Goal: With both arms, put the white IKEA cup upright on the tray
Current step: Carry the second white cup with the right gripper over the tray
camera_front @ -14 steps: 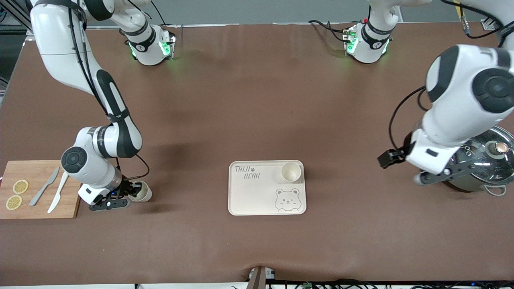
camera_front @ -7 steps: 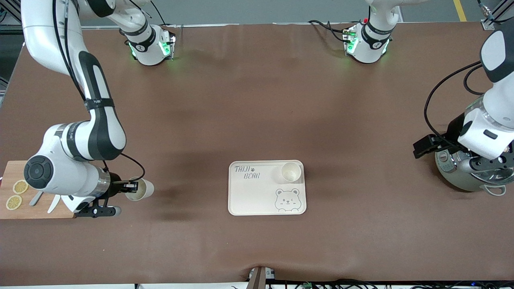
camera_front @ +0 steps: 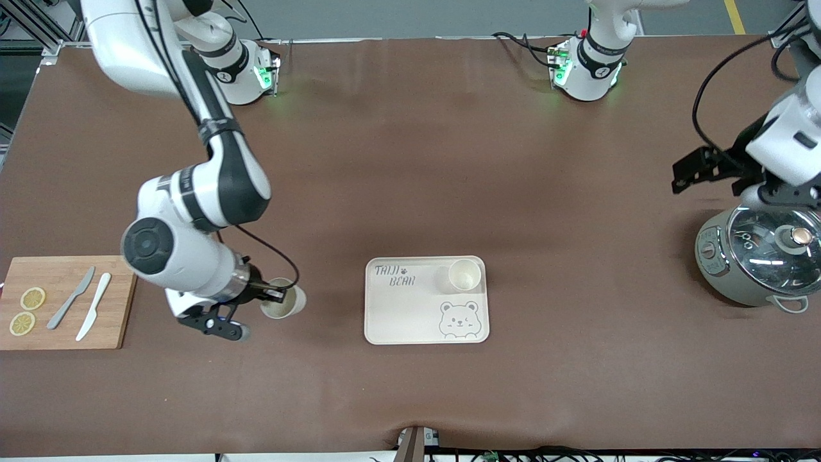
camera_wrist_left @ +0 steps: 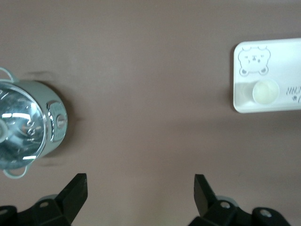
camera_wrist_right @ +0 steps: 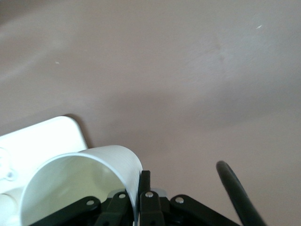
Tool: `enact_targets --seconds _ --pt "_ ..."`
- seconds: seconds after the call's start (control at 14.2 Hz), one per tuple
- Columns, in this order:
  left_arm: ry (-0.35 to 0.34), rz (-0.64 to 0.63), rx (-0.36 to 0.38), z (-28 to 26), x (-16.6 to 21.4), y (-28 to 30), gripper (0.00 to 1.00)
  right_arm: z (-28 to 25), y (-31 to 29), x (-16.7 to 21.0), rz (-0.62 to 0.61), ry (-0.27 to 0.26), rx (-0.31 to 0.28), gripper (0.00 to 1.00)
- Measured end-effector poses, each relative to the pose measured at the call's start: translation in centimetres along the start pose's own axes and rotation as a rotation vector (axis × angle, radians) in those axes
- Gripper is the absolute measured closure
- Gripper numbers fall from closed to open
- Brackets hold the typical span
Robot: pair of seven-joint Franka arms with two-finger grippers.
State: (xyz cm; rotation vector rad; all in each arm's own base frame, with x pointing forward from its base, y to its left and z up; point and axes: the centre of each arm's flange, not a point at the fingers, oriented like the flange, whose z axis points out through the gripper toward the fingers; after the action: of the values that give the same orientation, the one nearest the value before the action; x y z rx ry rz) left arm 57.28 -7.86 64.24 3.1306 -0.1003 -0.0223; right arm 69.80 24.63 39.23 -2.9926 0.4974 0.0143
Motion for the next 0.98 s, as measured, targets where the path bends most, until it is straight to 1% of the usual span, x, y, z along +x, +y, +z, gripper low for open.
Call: enact_targets --seconds 0.14,0.35,0.63,0.77,0.98 --pt "-0.007 0.007 0.002 -0.4 -0.8 0.3 0.0 0.4 -2.0 -0.8 0.035 0.011 0.008 0.96" --pt "-0.037 0.016 0.005 0.9 -1.0 0.7 0.0 2.2 -5.4 -2.2 0.1 0.041 0.035 0.96" --pt "-0.072 0.062 0.006 2.7 -1.1 1.0 0.0 6.4 -10.3 -4.9 0.151 0.077 0.075 0.96" --pt "-0.06 0.075 0.005 2.7 -1.0 0.6 0.0 8.8 -11.8 -6.1 0.161 0.078 0.078 0.96" --pt "0.004 0.073 0.003 2.0 -0.5 -0.3 0.0 10.9 -12.6 -7.0 0.152 0.071 0.067 0.96"
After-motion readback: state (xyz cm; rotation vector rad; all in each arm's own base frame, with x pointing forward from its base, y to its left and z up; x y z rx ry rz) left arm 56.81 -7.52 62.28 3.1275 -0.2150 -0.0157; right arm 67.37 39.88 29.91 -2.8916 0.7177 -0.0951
